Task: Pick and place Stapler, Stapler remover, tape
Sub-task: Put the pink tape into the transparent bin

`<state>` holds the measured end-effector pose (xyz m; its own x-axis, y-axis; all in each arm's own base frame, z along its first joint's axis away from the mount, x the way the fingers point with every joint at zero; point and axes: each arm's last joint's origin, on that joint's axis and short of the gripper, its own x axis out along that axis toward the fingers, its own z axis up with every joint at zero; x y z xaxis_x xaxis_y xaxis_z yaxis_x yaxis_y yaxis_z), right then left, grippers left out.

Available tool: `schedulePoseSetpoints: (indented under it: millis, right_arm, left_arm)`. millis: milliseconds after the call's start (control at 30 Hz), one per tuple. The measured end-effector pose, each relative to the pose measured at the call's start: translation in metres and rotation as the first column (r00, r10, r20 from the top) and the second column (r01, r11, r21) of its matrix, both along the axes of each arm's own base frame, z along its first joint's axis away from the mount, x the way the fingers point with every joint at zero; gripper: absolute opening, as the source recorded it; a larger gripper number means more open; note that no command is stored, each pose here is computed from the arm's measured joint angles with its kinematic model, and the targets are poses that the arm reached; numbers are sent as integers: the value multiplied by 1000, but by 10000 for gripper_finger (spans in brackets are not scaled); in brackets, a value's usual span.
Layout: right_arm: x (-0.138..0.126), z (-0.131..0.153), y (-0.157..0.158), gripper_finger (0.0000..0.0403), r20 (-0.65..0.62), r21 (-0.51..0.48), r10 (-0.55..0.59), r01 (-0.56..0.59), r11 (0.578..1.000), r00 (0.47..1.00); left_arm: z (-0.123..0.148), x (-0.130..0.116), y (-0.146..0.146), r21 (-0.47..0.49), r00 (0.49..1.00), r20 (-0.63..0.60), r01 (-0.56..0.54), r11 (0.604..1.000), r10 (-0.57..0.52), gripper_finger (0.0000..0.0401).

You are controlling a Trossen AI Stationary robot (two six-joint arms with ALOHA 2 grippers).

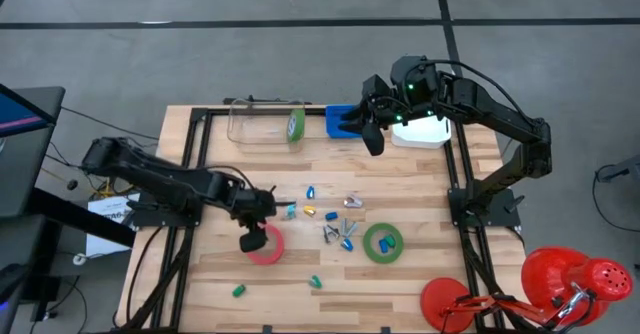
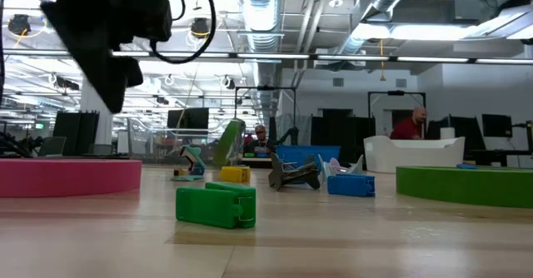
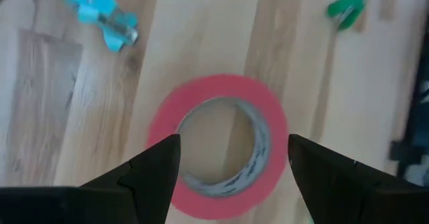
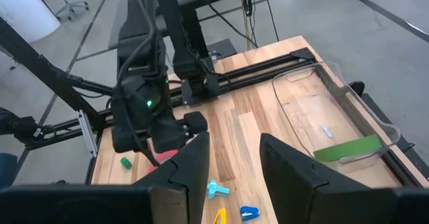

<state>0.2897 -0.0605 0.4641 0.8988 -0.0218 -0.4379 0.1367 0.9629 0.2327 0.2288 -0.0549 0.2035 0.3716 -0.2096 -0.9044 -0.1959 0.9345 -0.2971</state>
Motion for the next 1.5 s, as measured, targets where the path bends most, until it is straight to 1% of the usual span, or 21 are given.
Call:
schedulePoseSetpoints:
  millis: [267, 567, 800, 900, 1233, 1500]
  right_arm:
    - [0, 0, 2, 124, 1, 0, 7, -7, 1000, 1000]
    - [0, 0, 2, 124, 1, -14, 14, -14, 1000, 1000]
    - [0, 0, 2, 124, 1, -24, 18, -18, 1000, 1000]
    - [0, 0, 2, 124, 1, -24, 18, -18, 1000, 1000]
    - [0, 0, 2, 124, 1, -24, 18, -18, 1000, 1000]
    - [0, 0, 2, 124, 1, -24, 18, -18, 1000, 1000]
  left_arm:
    - [-23, -5, -10, 57, 995, -88, 44, 997, -39, 265]
    - [-42, -5, -9, 157, 988, -155, 37, 987, -12, 265]
    - [-54, -2, -10, 172, 978, -206, 47, 984, -11, 262]
    - [-57, -2, -10, 174, 975, -220, 50, 983, -10, 245]
    - [-56, -2, -10, 173, 975, -220, 50, 984, -11, 151]
    - [-56, -1, -10, 170, 977, -214, 48, 984, -11, 107]
